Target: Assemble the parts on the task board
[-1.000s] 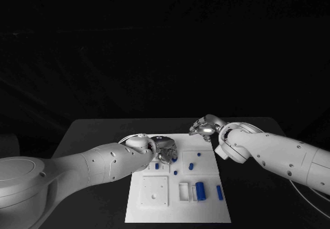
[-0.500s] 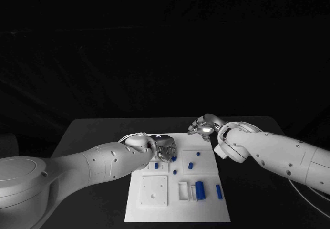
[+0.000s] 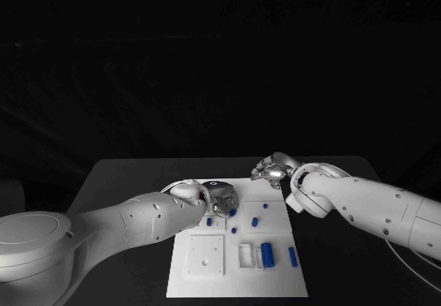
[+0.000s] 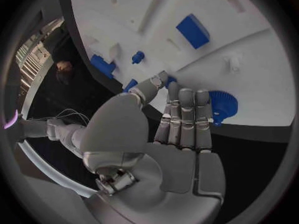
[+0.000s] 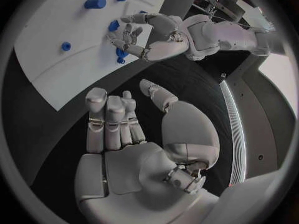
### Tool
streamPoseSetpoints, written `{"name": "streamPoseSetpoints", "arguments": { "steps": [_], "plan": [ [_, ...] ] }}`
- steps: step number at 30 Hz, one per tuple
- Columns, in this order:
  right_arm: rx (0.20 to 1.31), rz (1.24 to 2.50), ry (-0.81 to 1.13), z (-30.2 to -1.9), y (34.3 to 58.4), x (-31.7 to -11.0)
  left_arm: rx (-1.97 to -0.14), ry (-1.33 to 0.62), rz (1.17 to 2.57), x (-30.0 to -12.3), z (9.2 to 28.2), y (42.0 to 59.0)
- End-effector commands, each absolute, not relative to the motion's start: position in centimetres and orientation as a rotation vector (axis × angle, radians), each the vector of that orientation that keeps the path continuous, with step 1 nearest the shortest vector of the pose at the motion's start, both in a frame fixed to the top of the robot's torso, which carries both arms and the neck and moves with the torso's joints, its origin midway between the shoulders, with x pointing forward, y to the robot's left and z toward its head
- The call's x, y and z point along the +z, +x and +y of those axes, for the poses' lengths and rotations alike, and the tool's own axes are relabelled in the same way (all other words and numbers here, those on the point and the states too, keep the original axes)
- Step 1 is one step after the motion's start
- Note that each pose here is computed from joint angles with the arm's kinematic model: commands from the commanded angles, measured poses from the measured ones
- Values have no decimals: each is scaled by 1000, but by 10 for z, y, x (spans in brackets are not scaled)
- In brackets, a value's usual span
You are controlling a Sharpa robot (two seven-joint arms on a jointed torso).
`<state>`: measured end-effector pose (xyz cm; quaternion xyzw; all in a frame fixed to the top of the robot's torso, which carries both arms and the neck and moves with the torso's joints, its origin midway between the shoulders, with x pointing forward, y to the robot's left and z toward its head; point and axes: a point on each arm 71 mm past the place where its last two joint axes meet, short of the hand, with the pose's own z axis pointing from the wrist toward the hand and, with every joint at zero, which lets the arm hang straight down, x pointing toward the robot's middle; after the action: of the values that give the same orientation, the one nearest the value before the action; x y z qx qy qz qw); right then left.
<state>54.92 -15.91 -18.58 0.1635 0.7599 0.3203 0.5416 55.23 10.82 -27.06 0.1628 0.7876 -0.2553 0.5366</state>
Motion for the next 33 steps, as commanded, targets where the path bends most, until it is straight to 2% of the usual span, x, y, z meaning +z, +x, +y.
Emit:
{"name": "streamPoseSetpoints", "arguments": {
  "steps": [1,19,33],
  "plan": [
    [767,1804,369,-158,549,-185,-603,377,1889,-273,108,553],
    [772,1803,368,-156,548,-184,-588,396,1915,-283,107,552],
    [772,1807,366,-157,548,-184,-571,505,1850,-292,103,547]
  ]
}}
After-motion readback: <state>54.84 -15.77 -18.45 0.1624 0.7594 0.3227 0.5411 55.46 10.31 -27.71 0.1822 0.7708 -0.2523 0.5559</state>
